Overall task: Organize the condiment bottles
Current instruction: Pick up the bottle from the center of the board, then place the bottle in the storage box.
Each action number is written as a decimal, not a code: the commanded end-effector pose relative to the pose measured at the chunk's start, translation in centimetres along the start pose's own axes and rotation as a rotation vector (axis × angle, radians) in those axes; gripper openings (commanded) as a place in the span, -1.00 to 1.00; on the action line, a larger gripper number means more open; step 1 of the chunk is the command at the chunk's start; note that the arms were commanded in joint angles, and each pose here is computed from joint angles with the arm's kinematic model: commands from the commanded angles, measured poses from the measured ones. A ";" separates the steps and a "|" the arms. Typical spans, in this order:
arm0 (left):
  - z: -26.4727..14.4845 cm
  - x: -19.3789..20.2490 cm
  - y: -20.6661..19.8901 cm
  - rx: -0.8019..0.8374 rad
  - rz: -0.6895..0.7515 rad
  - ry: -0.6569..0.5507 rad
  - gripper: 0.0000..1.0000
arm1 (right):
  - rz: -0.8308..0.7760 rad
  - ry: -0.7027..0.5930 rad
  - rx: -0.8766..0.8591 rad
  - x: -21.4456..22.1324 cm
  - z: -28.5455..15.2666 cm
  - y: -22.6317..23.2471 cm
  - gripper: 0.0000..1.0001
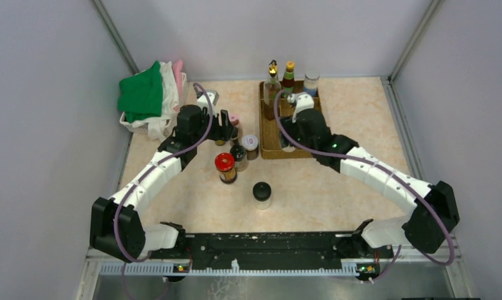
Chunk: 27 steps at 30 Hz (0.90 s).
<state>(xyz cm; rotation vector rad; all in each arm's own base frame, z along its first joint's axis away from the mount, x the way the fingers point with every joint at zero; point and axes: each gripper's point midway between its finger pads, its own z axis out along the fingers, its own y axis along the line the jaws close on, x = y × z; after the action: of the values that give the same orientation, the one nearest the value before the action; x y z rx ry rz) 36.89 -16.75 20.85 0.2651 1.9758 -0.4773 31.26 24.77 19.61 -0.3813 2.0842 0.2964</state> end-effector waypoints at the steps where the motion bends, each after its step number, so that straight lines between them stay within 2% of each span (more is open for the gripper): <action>1: -0.6 -1.6 -0.4 0.003 -0.001 -0.064 0.32 | 0.060 -0.154 0.147 -6.0 -0.1 -6.0 -1.00; 3: -0.5 -1.6 -0.4 0.005 0.001 -0.067 0.14 | 0.061 -0.161 0.184 -6.5 1.2 -8.0 -1.00; 5: -0.4 -1.5 -0.3 0.000 0.000 -0.065 0.07 | 0.066 -0.162 0.228 -6.7 2.5 -10.1 -1.00; 12: 0.1 -1.4 -0.1 -0.005 0.005 -0.055 0.11 | 0.140 -0.179 0.273 -7.7 7.3 -15.8 -1.00; 17: 0.7 -1.0 0.0 -0.003 -0.001 -0.039 0.11 | 0.143 -0.155 0.303 -7.8 10.6 -17.7 -1.00; 27: 1.1 -0.4 -0.1 0.007 0.003 -0.022 0.10 | 0.136 -0.194 0.316 -8.5 17.0 -19.6 -1.00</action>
<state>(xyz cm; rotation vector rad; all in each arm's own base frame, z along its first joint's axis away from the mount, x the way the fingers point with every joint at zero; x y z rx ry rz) 37.25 -16.80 19.47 0.2553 2.0091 -0.4715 52.14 13.26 13.80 -0.0418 2.0883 0.0395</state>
